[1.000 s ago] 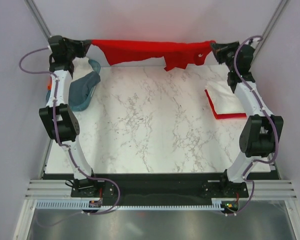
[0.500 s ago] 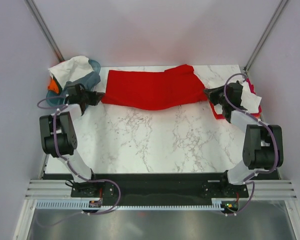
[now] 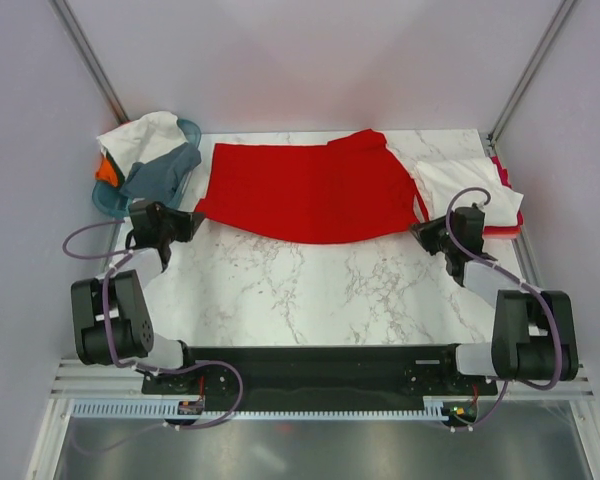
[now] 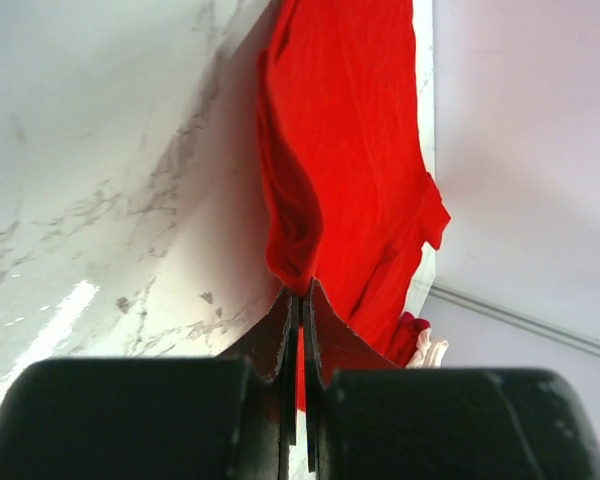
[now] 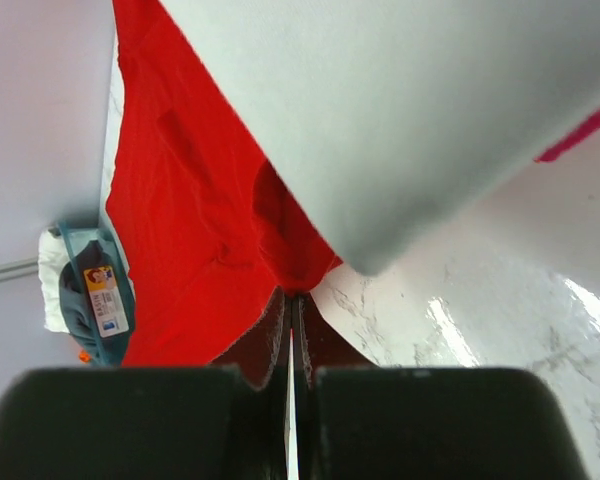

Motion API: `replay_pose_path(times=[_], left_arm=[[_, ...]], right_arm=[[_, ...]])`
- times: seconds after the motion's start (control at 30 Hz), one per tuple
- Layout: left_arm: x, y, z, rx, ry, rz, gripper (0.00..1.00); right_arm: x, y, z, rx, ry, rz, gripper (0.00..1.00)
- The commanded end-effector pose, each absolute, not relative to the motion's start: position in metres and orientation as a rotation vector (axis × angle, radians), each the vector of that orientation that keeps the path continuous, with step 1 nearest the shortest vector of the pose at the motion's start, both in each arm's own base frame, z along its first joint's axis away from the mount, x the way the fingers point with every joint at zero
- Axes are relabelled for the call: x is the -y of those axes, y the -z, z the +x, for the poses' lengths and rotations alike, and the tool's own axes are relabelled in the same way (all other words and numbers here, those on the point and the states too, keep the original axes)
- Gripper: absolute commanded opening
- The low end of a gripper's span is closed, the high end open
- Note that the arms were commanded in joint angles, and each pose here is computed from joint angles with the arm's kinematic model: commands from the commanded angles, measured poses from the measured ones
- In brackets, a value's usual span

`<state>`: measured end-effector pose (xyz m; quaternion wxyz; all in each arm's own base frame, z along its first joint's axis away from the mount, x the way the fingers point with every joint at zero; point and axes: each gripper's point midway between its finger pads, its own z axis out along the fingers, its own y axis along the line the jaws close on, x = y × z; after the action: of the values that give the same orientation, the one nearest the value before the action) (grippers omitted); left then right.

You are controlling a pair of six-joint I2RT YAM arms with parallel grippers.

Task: Fold and stack the t-shirts
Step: Fold the tshirt

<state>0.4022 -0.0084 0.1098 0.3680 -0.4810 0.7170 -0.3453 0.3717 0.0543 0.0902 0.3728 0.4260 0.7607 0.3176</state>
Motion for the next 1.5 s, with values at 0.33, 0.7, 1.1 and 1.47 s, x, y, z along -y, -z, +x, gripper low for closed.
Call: replay_pose_path(times=[0.33,0.7,1.1,1.47], left_arm=[[-0.011,-0.08,0.344,-1.931,0.757,-1.199,0.02],[-0.011,-0.053,0.289,-2.005,0.613,-1.211,0.02],[-0.017,-0.071,0.255,-1.93,0.512,-1.212,0.8],[-0.001,-0.149,0.298,-1.908,0.611,-0.888,0.8]], right_arm=[[-0.033,-0.053,0.3,-2.12,-0.502,1.123,0.0],[-0.033,-0.028,0.257,-2.194,-0.439,1.146,0.06],[-0.023,-0.069,0.248,-2.082,-0.413,1.098,0.56],[-0.046,-0.15,0.316,-2.024,-0.456,0.709,0.5]])
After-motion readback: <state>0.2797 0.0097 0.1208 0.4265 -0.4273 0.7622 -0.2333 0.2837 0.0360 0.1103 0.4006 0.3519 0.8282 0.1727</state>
